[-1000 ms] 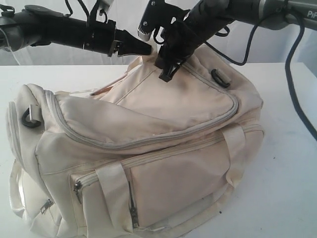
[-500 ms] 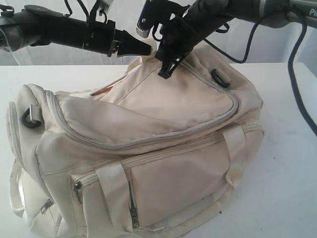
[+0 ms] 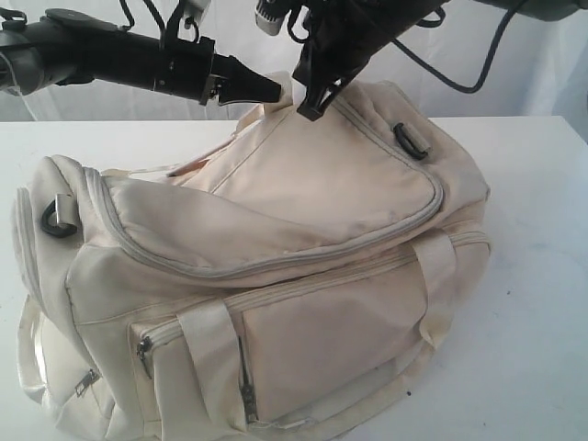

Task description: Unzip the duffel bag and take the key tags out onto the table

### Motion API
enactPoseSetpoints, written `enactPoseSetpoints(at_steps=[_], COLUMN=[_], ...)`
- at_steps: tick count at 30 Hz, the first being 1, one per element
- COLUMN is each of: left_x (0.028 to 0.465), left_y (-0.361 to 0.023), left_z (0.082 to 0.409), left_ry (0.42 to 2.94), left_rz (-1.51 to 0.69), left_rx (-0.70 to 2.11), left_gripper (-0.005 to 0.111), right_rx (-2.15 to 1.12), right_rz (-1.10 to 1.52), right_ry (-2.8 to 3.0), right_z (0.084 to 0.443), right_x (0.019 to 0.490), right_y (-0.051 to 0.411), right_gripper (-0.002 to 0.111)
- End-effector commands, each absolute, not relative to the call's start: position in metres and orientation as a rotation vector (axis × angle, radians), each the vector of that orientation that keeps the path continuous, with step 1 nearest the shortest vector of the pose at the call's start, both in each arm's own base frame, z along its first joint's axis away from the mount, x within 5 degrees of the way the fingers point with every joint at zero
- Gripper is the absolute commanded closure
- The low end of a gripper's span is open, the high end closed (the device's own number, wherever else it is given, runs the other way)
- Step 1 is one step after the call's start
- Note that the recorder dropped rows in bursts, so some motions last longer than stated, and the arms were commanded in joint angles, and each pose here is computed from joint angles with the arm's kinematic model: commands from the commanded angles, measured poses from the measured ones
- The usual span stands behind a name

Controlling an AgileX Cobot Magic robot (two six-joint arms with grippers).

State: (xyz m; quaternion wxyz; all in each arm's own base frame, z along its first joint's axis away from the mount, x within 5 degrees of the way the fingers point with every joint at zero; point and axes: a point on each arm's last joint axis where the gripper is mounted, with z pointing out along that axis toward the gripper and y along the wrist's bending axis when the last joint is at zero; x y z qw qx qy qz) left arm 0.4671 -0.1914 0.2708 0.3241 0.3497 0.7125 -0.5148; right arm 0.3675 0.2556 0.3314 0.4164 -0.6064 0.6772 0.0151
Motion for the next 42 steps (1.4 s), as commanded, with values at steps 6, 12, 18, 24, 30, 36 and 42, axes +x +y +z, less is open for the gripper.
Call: enactPoseSetpoints(at_steps=[6,12,18,24,30,36,42], left_x=[0.465,0.466,0.467,0.468,0.469,0.469,0.47], left_y=[-0.193,-0.193,-0.193,-0.193,-0.193,-0.193,-0.191], left_z=[0.28,0.28,0.28,0.28,0.28,0.28,0.28], left_ry=[1.83,1.834,1.837,1.837,1.839,1.839,1.84], left_rz=[-1.385,-1.374,-1.366,-1.362,-1.351,-1.351,-1.344], left_rx=[0.907,0.889,0.878,0.874,0.861,0.861,0.853], left_gripper=[0.107,0.107,0.107,0.107,0.107,0.107,0.107], right_rx=[-1.502,-1.499,-1.534,-1.53,-1.529,-1.525,-1.551], right_rz=[-0.001,-0.013,-0.004,-0.03,-0.016,-0.007,0.005], right_ry=[1.794,1.897,1.955,2.019,2.075,2.117,2.222], right_z=[0.347,0.345,0.346,0.344,0.342,0.34,0.336], right_x=[0.356,0.352,0.346,0.343,0.34,0.338,0.331], right_y=[0.242,0.235,0.23,0.225,0.223,0.222,0.217], right_gripper=[0.108,0.108,0.108,0.108,0.108,0.108,0.108])
